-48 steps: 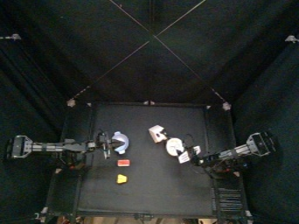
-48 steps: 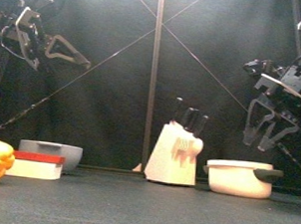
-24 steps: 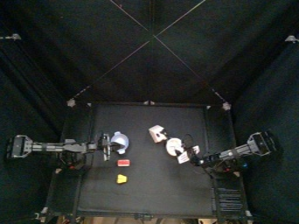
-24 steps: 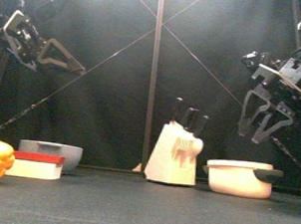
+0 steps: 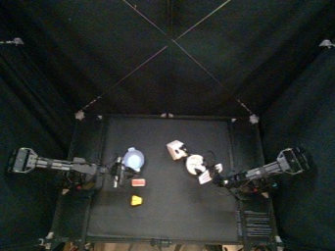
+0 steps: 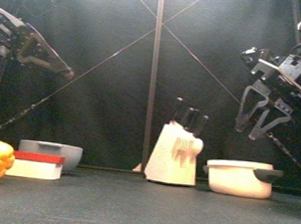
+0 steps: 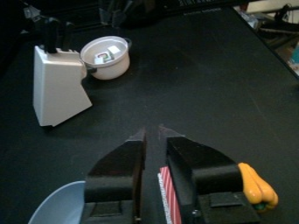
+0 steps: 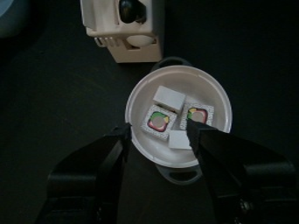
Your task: Grab salmon sushi
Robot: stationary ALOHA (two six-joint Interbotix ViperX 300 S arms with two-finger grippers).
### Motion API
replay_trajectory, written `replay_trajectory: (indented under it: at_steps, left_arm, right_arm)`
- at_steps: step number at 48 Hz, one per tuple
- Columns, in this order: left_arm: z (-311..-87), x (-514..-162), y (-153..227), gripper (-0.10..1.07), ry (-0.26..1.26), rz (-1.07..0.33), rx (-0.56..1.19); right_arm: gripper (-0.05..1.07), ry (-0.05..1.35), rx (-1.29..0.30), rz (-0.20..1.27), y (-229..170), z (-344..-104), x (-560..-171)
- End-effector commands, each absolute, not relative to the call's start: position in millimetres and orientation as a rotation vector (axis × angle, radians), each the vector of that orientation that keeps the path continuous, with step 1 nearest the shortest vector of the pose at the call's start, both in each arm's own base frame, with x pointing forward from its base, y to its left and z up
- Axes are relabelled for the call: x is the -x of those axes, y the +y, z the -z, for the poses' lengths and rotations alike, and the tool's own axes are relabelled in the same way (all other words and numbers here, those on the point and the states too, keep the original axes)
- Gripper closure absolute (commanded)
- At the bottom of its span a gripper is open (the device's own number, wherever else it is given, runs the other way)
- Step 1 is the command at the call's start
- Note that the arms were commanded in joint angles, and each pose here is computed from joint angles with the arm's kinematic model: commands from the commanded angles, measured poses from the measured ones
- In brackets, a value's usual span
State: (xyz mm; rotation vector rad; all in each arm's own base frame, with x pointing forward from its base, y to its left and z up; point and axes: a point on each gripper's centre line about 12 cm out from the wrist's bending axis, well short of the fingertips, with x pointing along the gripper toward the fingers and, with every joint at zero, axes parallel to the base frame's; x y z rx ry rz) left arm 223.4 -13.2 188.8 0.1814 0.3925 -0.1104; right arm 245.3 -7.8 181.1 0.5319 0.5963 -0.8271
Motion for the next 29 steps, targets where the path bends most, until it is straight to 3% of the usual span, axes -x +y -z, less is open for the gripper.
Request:
replay_trajectory:
  at_steps: [1,6,20,29]
  left_arm:
    - [-192,-226,-22,0.17,0.407,0.146,-0.191]
    - [-188,-225,-28,0.11,0.459,0.168,-0.188]
    - [-174,-233,-29,0.11,0.698,0.114,-0.028]
    - [-165,-249,-31,0.11,0.783,0.116,-0.045]
  right_arm:
    - [0.15,0.574,-0.547,0.814,-6,-189,-250]
    - [0.15,0.574,-0.547,0.814,-6,-189,-250]
    - [0.15,0.576,-0.551,0.817,-6,-188,-250]
    - [0.15,0.577,-0.552,0.819,-6,-188,-250]
